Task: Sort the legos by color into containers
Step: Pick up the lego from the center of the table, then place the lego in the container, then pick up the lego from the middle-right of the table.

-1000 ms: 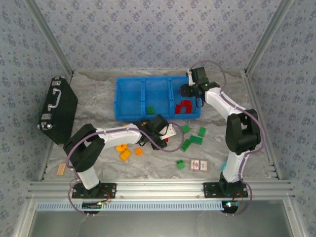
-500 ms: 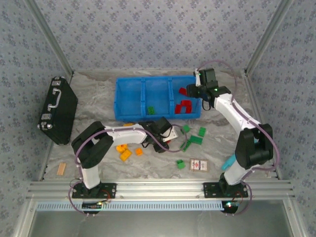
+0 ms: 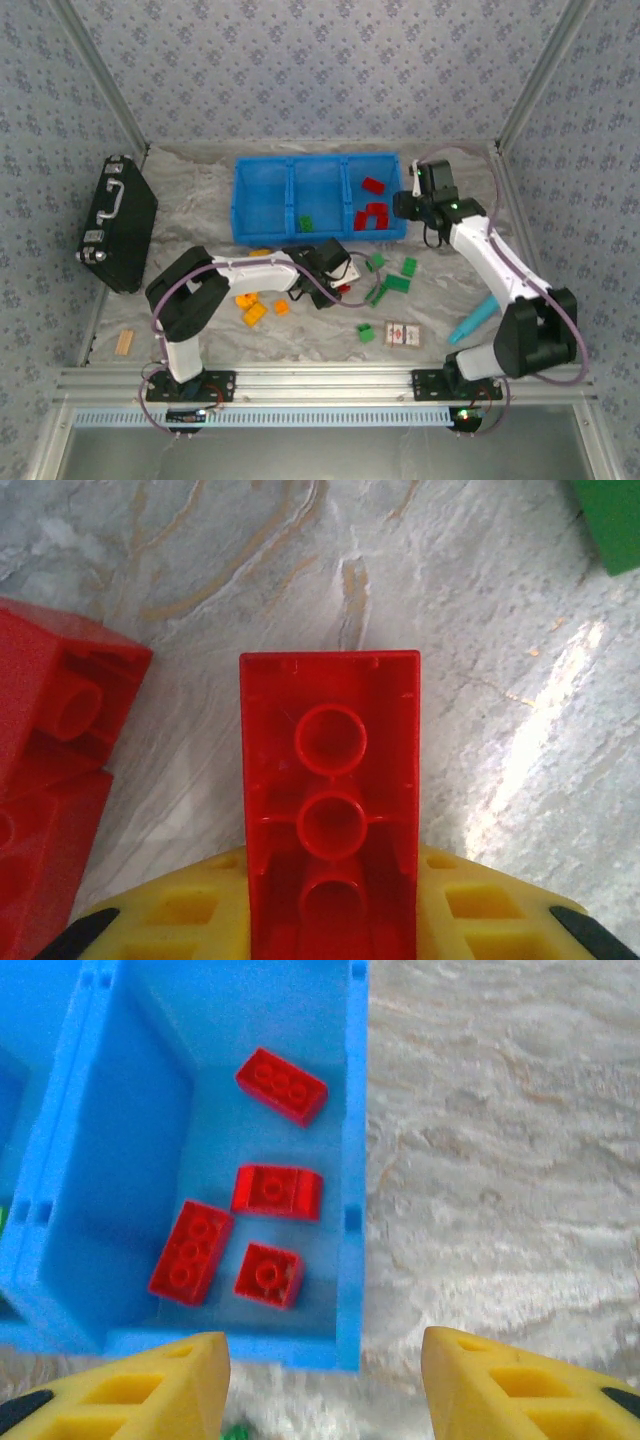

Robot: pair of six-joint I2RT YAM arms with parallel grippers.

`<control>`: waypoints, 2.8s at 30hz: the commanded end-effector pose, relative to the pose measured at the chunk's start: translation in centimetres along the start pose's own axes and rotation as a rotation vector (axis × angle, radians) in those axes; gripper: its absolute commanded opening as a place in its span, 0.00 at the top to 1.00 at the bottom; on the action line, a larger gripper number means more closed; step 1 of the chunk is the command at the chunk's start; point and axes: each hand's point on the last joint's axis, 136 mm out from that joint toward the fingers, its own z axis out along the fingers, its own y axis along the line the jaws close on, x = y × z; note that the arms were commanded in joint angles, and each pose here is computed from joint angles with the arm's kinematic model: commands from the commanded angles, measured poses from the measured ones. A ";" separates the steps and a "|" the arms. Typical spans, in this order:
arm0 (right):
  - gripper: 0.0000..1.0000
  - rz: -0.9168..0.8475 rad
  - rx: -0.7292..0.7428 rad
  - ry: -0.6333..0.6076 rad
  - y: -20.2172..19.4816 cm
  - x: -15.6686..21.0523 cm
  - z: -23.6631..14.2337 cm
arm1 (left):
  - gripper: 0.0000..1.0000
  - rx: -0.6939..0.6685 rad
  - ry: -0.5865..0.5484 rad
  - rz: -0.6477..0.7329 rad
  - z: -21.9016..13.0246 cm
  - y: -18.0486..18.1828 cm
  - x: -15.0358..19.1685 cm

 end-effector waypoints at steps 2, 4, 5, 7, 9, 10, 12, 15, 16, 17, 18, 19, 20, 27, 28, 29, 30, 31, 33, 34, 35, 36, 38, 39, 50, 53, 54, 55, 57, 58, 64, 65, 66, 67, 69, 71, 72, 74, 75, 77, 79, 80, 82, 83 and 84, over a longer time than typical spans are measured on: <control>0.45 0.114 -0.005 0.095 -0.6 4.9 -1.8 | 0.71 -0.043 -0.048 -0.030 -3.9 1.3 -2.4; 0.45 0.154 -0.008 0.130 -0.7 7.1 -2.1 | 0.72 -0.057 -0.090 -0.032 -5.5 1.9 -4.0; 0.45 0.173 -0.005 0.149 -0.8 8.4 -2.2 | 0.73 -0.064 -0.113 -0.031 -6.4 2.2 -4.9; 0.45 0.207 0.006 0.177 -1.1 10.2 -2.3 | 0.73 -0.079 -0.165 -0.027 -8.2 3.0 -6.9; 0.45 0.237 0.018 0.196 -1.5 11.6 -2.4 | 0.73 -0.104 -0.220 -0.025 -10.0 4.2 -8.9; 0.46 0.251 0.023 0.201 -1.6 12.0 -2.5 | 0.74 -0.117 -0.254 -0.029 -10.9 5.0 -10.2; 0.45 0.275 0.033 0.210 -1.8 12.7 -2.4 | 0.75 -0.138 -0.310 -0.040 -12.3 6.5 -12.3; 0.45 0.306 0.039 0.222 -2.0 13.7 -2.1 | 0.76 -0.174 -0.364 -0.051 -13.2 8.7 -15.2; 0.45 0.314 0.039 0.226 -2.0 13.9 -1.9 | 0.76 -0.184 -0.372 -0.056 -13.2 9.4 -16.1; 0.45 0.318 0.040 0.232 -2.0 14.2 -1.8 | 0.76 -0.195 -0.372 -0.059 -13.0 9.9 -17.0; 0.45 0.321 0.046 0.235 -2.1 14.4 -1.6 | 0.76 -0.202 -0.367 -0.062 -12.7 10.4 -17.6; 0.45 0.323 0.056 0.239 -2.3 14.6 -1.4 | 0.77 -0.207 -0.363 -0.060 -12.3 10.7 -18.4; 0.45 0.327 0.067 0.244 -2.6 14.9 -1.2 | 0.77 -0.211 -0.366 -0.060 -11.9 11.0 -19.2; 0.45 0.346 0.076 0.285 -2.9 16.0 0.7 | 0.77 -0.164 -0.371 -0.120 -8.1 12.3 -22.6; 0.45 0.346 0.078 0.290 -2.9 16.2 1.0 | 0.77 -0.152 -0.364 -0.144 -7.5 12.5 -22.7; 0.45 0.347 0.083 0.293 -3.0 16.3 1.2 | 0.77 -0.143 -0.364 -0.159 -7.0 12.6 -22.9; 0.45 0.348 0.084 0.295 -3.0 16.4 1.4 | 0.77 -0.142 -0.365 -0.169 -6.7 12.8 -23.1; 0.45 0.348 0.085 0.295 -3.0 16.4 1.6 | 0.77 -0.139 -0.344 -0.173 -6.0 12.8 -22.8; 0.45 0.353 0.083 0.297 -3.0 16.5 2.2 | 0.76 -0.136 -0.324 -0.174 -5.1 12.8 -22.8; 0.45 0.352 0.080 0.299 -3.0 16.5 2.5 | 0.74 -0.134 -0.312 -0.173 -4.6 12.9 -22.7; 0.45 0.354 0.076 0.303 -2.9 16.6 2.8 | 0.70 -0.129 -0.298 -0.168 -4.0 12.8 -22.6; 0.45 0.354 0.071 0.306 -2.8 16.6 3.1 | 0.68 -0.128 -0.280 -0.166 -3.6 12.7 -22.4; 0.45 0.353 0.073 0.315 -2.8 16.7 3.7 | 0.67 -0.132 -0.243 -0.175 -2.6 12.9 -21.8; 0.45 0.351 0.072 0.317 -2.7 16.6 3.9 | 0.67 -0.133 -0.234 -0.177 -2.2 12.9 -21.6; 0.45 0.340 0.056 0.331 -2.5 16.4 5.9 | 0.54 -0.134 -0.200 -0.197 -0.5 13.7 -20.6; 0.45 0.338 0.052 0.341 -2.3 16.5 6.5 | 0.51 -0.127 -0.192 -0.205 -0.2 13.9 -20.3; 0.45 0.338 0.053 0.343 -2.3 16.5 6.7 | 0.48 -0.128 -0.192 -0.207 -0.3 13.9 -20.3; 0.45 0.336 0.055 0.347 -2.3 16.6 6.8 | 0.47 -0.127 -0.193 -0.210 -0.4 14.0 -20.3; 0.45 0.332 0.053 0.351 -2.3 16.5 7.1 | 0.45 -0.126 -0.198 -0.214 -0.7 14.1 -20.4; 0.45 0.331 0.053 0.355 -2.3 16.5 7.2 | 0.45 -0.124 -0.204 -0.214 -1.0 14.1 -20.5; 0.45 0.326 0.020 0.300 -1.6 14.6 6.3 | 0.45 -0.108 -0.253 -0.216 -3.5 13.8 -21.5; 0.45 0.322 0.016 0.293 -1.6 14.3 6.1 | 0.45 -0.104 -0.262 -0.215 -3.8 13.8 -21.7; 0.45 0.318 0.012 0.283 -1.4 13.9 5.8 | 0.45 -0.100 -0.270 -0.213 -4.2 13.7 -21.9; 0.45 0.317 0.008 0.269 -1.3 13.5 5.5 | 0.45 -0.096 -0.278 -0.213 -4.6 13.6 -22.0; 0.45 0.318 0.000 0.255 -1.2 13.1 5.1 | 0.45 -0.091 -0.289 -0.211 -5.2 13.5 -22.3; 0.45 0.317 -0.004 0.245 -1.1 12.7 5.0 | 0.45 -0.087 -0.300 -0.209 -5.8 13.4 -22.4; 0.45 0.315 -0.008 0.244 -1.0 12.7 5.0 | 0.45 -0.086 -0.306 -0.208 -6.1 13.4 -22.5; 0.45 0.312 -0.009 0.246 -1.0 12.6 5.3 | 0.44 -0.083 -0.315 -0.208 -6.7 13.4 -22.6; 0.45 0.311 -0.009 0.250 -1.0 12.7 5.6 | 0.44 -0.082 -0.321 -0.208 -7.1 13.4 -22.7; 0.45 0.309 -0.003 0.261 -1.0 12.9 6.3 | 0.44 -0.080 -0.337 -0.206 -8.0 13.3 -22.8; 0.45 0.307 0.007 0.270 -1.1 13.1 7.0 | 0.43 -0.077 -0.358 -0.207 -9.2 13.3 -23.0; 0.45 0.304 0.011 0.276 -1.1 13.3 7.4 | 0.43 -0.073 -0.371 -0.208 -10.0 13.2 -23.2; 0.45 0.297 0.016 0.275 -1.1 13.5 8.1 | 0.43 -0.064 -0.403 -0.208 -11.8 13.1 -23.4; 0.45 0.293 0.019 0.277 -1.1 13.6 8.5 | 0.42 -0.059 -0.418 -0.209 -12.7 13.1 -23.4; 0.45 0.290 0.022 0.278 -1.1 13.6 8.7 | 0.42 -0.057 -0.431 -0.210 -13.5 13.1 -23.4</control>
